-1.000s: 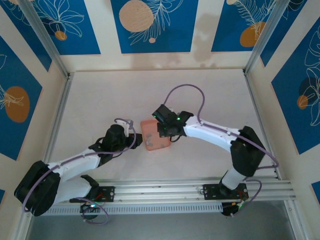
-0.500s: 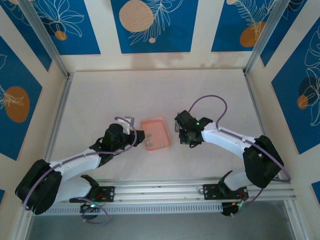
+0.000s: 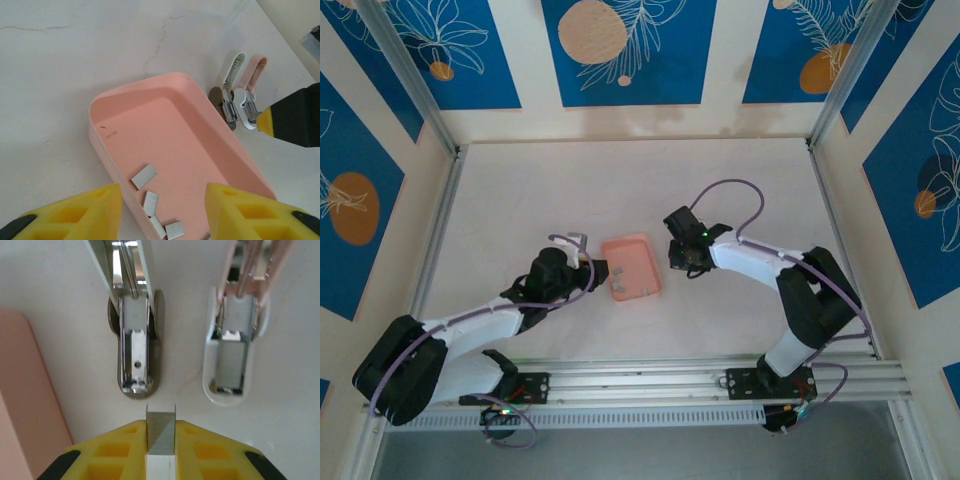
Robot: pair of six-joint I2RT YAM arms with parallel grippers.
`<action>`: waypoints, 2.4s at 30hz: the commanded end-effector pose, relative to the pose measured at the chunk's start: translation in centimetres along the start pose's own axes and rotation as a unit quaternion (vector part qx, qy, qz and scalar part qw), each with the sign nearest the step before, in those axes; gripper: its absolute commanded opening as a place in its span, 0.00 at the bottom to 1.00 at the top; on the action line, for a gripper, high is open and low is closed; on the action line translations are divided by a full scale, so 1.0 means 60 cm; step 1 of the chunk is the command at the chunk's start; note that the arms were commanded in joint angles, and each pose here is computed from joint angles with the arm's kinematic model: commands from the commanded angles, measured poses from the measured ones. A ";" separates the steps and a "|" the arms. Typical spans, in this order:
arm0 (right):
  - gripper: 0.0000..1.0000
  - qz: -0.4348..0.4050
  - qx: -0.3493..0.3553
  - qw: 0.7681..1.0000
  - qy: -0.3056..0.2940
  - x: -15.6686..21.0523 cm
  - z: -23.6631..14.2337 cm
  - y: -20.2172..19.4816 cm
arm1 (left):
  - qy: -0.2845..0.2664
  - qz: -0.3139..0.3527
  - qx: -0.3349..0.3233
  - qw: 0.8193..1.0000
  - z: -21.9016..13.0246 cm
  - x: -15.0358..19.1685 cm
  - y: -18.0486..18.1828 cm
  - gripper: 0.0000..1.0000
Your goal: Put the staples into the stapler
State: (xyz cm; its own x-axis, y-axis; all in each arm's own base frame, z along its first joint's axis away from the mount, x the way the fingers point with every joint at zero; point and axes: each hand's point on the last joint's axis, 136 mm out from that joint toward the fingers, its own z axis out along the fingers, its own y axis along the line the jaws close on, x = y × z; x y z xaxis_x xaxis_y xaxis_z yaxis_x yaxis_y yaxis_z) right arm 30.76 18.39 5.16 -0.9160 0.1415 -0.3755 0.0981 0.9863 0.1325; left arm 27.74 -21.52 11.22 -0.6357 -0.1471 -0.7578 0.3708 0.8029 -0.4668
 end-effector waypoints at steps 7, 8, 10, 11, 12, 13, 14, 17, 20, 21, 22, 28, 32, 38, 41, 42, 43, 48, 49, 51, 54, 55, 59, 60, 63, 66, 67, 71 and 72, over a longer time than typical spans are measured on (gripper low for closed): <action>0.19 -0.013 0.019 1.000 -0.013 -0.048 0.017 0.012 | -0.028 0.027 -0.029 0.999 -0.006 -0.014 0.018 0.49; 0.19 -0.015 0.022 1.000 -0.014 -0.051 0.019 0.012 | -0.028 0.028 -0.031 0.999 -0.006 -0.013 0.020 0.49; 0.19 -0.019 0.027 0.999 -0.012 -0.053 0.021 0.012 | -0.028 0.030 -0.034 0.999 -0.005 -0.012 0.022 0.50; 0.19 -0.019 0.028 0.999 -0.011 -0.055 0.023 0.012 | -0.029 0.031 -0.035 0.998 -0.004 -0.013 0.024 0.50; 0.19 -0.019 0.028 0.999 -0.010 -0.056 0.025 0.013 | -0.028 0.033 -0.036 0.998 -0.003 -0.012 0.024 0.50; 0.19 -0.018 0.028 0.999 -0.008 -0.057 0.027 0.013 | -0.029 0.035 -0.038 0.998 -0.003 -0.012 0.026 0.50; 0.19 -0.018 0.027 0.999 -0.006 -0.057 0.029 0.015 | -0.030 0.036 -0.037 0.998 -0.002 -0.014 0.025 0.50; 0.19 -0.021 0.028 0.999 0.000 -0.057 0.034 0.018 | -0.030 0.037 -0.037 0.998 0.000 -0.014 0.025 0.50; 0.19 -0.021 0.031 0.999 0.003 -0.056 0.037 0.018 | -0.029 0.037 -0.038 0.998 0.001 -0.013 0.026 0.51; 0.19 -0.022 0.031 0.999 0.005 -0.056 0.039 0.018 | -0.029 0.037 -0.040 0.998 0.001 -0.012 0.028 0.51; 0.19 -0.022 0.030 0.999 0.005 -0.055 0.039 0.019 | -0.029 0.037 -0.040 0.998 0.001 -0.012 0.028 0.51; 0.19 -0.020 0.025 0.999 0.010 -0.053 0.044 0.023 | -0.030 0.039 -0.039 0.998 0.002 -0.012 0.027 0.51; 0.19 -0.021 0.024 0.999 0.010 -0.052 0.045 0.024 | -0.031 0.039 -0.039 0.998 0.001 -0.014 0.027 0.51; 0.19 -0.021 0.023 0.999 0.013 -0.050 0.048 0.026 | -0.031 0.039 -0.038 0.998 0.000 -0.014 0.026 0.51; 0.19 -0.020 0.023 0.999 0.015 -0.049 0.048 0.025 | -0.032 0.040 -0.037 0.998 -0.001 -0.014 0.025 0.51; 0.19 -0.021 0.022 0.999 0.015 -0.048 0.049 0.025 | -0.032 0.040 -0.038 0.998 -0.001 -0.015 0.025 0.51; 0.19 -0.021 0.022 0.999 0.016 -0.047 0.050 0.026 | -0.032 0.040 -0.038 0.998 -0.001 -0.015 0.026 0.51; 0.19 -0.020 0.021 0.999 0.017 -0.046 0.049 0.027 | -0.032 0.040 -0.038 0.998 -0.001 -0.014 0.025 0.51; 0.19 -0.020 0.019 0.999 0.016 -0.048 0.046 0.028 | -0.033 0.040 -0.038 0.998 -0.002 -0.016 0.025 0.51; 0.19 -0.021 0.019 1.000 0.011 -0.051 0.040 0.029 | -0.034 0.040 -0.037 0.998 -0.002 -0.016 0.024 0.51; 0.19 -0.022 0.017 1.000 0.002 -0.056 0.028 0.032 | -0.033 0.040 -0.037 0.998 -0.003 -0.016 0.024 0.51; 0.19 -0.021 0.015 1.000 0.000 -0.056 0.025 0.034 | -0.034 0.040 -0.037 0.998 -0.002 -0.017 0.025 0.51; 0.19 -0.018 0.010 1.000 -0.003 -0.057 0.018 0.036 | -0.035 0.040 -0.037 0.998 -0.002 -0.017 0.024 0.51; 0.19 -0.017 0.009 1.000 -0.003 -0.056 0.017 0.037 | -0.035 0.040 -0.036 0.998 -0.002 -0.018 0.024 0.51; 0.19 -0.014 0.007 1.000 -0.002 -0.054 0.018 0.039 | -0.036 0.040 -0.036 0.998 -0.002 -0.018 0.023 0.51; 0.19 -0.013 0.006 1.000 0.002 -0.051 0.023 0.040 | -0.036 0.041 -0.035 0.998 -0.003 -0.018 0.023 0.51; 0.19 -0.013 0.005 1.000 0.003 -0.051 0.024 0.040 | -0.036 0.040 -0.036 0.998 -0.003 -0.019 0.023 0.51; 0.19 -0.011 0.007 1.000 0.009 -0.047 0.033 0.038 | -0.037 0.041 -0.036 0.998 -0.004 -0.019 0.024 0.51; 0.19 -0.011 0.008 1.000 0.012 -0.046 0.034 0.037 | -0.037 0.041 -0.036 0.998 -0.005 -0.018 0.024 0.51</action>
State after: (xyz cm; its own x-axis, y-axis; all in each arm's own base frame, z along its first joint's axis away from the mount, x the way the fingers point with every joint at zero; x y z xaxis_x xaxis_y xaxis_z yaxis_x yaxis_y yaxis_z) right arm 34.31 19.95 4.10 -0.9265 0.1014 -0.3623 0.0753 0.9935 0.0855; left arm 28.59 -20.50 11.13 -0.5785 -0.1127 -0.8079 0.3688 0.8472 -0.3823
